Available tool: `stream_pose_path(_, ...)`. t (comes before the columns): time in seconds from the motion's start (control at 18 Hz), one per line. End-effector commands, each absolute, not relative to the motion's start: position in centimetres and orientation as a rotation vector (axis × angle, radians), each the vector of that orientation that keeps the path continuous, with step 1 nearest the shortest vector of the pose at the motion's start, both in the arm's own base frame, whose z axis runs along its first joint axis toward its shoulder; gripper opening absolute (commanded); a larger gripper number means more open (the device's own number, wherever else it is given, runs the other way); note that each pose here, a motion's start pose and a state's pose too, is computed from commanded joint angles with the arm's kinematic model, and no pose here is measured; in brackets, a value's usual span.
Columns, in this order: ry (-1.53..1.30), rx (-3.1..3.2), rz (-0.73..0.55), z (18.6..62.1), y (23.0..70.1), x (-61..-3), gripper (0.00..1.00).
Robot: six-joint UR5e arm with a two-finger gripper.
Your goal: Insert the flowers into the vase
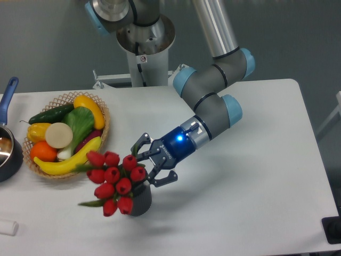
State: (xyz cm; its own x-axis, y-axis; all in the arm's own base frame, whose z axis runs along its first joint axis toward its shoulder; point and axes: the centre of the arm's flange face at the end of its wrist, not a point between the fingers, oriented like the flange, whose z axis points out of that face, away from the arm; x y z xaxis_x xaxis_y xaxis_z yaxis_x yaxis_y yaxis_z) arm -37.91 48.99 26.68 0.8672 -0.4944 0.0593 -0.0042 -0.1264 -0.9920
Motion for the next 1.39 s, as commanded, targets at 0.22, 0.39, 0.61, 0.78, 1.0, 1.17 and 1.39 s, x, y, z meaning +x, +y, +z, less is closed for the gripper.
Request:
stream_pose_path(0.22, 0.413, -1.650, -0.388, 29.1, 48.1, -38.1, 1.00)
stream_pose_path(0.39, 0.418, -1.699, -0.334, 30.0, 46.7, -39.0, 1.00)
stream_pose_path(0.61, 0.415, -1.862, -0.210, 31.3, 43.3, -40.9, 1.00)
stream_pose_path(0.78, 0.399, -1.868, -0.133, 33.7, 41.2, -42.6, 1.00)
stream_pose_path(1.0, 0.370, -2.047, 0.082, 37.7, 36.5, -46.7, 1.00)
stream_pose_path(1.17, 0.344, -2.185, 0.291, 43.1, 32.9, -49.1, 1.00)
stream_pose_path(1.39, 0.330, -2.420, 0.489, 46.3, 30.7, -51.5, 1.00)
